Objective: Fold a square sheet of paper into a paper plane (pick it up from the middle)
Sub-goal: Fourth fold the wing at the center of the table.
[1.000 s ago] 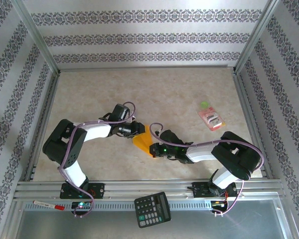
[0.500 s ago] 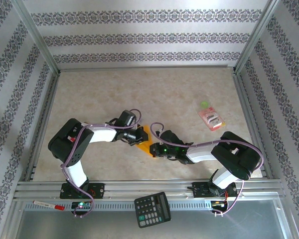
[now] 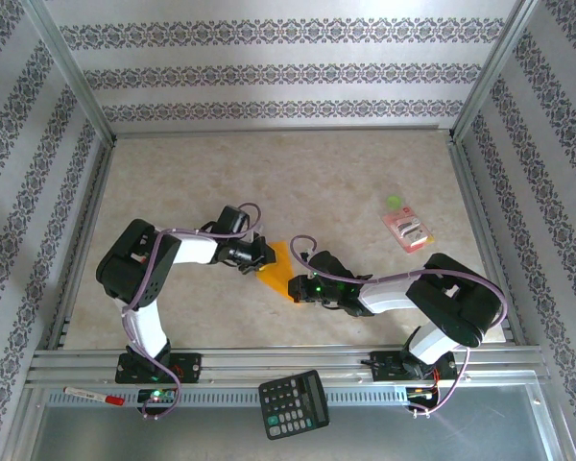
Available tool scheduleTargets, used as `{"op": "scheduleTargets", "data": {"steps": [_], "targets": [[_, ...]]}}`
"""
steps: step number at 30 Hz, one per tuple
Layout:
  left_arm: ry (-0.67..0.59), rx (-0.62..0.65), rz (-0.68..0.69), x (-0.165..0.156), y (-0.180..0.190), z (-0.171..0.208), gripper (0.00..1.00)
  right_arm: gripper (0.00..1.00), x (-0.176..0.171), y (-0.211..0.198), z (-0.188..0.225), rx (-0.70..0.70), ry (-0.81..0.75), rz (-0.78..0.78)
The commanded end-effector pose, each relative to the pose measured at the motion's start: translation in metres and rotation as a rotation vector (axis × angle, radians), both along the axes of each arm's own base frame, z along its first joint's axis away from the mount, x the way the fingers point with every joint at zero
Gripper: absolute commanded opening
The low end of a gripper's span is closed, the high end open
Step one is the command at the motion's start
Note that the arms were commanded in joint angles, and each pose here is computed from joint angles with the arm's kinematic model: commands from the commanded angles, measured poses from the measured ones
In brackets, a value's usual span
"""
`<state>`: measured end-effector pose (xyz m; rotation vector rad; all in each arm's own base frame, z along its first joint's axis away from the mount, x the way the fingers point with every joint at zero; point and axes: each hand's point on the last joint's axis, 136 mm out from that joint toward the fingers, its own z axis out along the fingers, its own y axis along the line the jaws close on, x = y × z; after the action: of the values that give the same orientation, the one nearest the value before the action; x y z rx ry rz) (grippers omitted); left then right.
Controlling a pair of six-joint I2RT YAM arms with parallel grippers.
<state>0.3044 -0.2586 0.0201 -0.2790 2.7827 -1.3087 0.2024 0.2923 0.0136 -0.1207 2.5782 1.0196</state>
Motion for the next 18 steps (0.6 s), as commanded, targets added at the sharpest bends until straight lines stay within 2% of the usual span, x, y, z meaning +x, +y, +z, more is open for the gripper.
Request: {"op": "scheduleTargets", "data": {"steps": [1, 15, 18], "targets": [[-0.038, 0.076, 0.074, 0.029, 0.028, -0.014, 0.10, 0.00, -0.050, -0.054, -0.068, -0.259, 0.219, 0.004], [-0.064, 0.084, 0.219, 0.087, 0.078, -0.013, 0.16, 0.00, -0.052, -0.056, -0.068, -0.270, 0.220, 0.009], [-0.089, 0.066, 0.251, 0.096, 0.085, 0.000, 0.16, 0.00, -0.051, -0.055, -0.065, -0.264, 0.213, 0.010]]}}
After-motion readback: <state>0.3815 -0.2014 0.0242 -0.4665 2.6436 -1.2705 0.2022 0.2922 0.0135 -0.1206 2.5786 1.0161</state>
